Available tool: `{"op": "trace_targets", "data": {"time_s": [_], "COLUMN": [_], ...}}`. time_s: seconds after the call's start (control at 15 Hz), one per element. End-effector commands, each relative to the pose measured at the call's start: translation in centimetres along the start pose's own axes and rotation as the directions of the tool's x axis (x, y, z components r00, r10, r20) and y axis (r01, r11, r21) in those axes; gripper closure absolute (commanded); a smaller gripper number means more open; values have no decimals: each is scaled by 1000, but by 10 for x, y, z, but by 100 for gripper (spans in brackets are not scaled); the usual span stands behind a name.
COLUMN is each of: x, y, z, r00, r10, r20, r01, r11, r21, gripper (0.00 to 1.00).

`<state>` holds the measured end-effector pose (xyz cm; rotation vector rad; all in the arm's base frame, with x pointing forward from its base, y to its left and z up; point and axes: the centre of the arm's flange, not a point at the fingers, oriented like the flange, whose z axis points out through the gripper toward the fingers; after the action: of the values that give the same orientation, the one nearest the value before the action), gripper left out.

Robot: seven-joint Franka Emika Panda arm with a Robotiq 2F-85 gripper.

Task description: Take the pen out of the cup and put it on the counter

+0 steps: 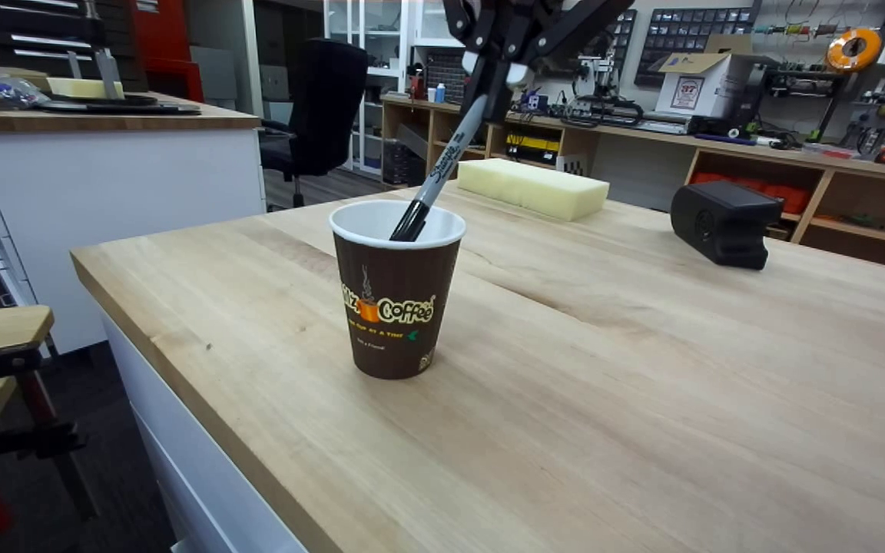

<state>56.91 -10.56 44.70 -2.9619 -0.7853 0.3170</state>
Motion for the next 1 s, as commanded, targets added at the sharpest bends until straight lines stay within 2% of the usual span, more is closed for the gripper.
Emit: {"op": "trace_targets", "data": {"time_s": [0.0,0.27,0.4,0.73,0.93], "x": [7,29,43,62,68], "y": [-11,-23,-29,-44,-53], "z": [-23,-43,-51,-61,-66], "r00": [1000,992,981,953,905], "r10": [-8,-106,-161,-248,-348], "r20": [0,-65,-109,-176,-246], "r01": [8,84,117,161,224], "r11": [994,957,935,902,880], "r21": [-106,-276,-334,-400,-420], "gripper": [97,97,97,97,97]}}
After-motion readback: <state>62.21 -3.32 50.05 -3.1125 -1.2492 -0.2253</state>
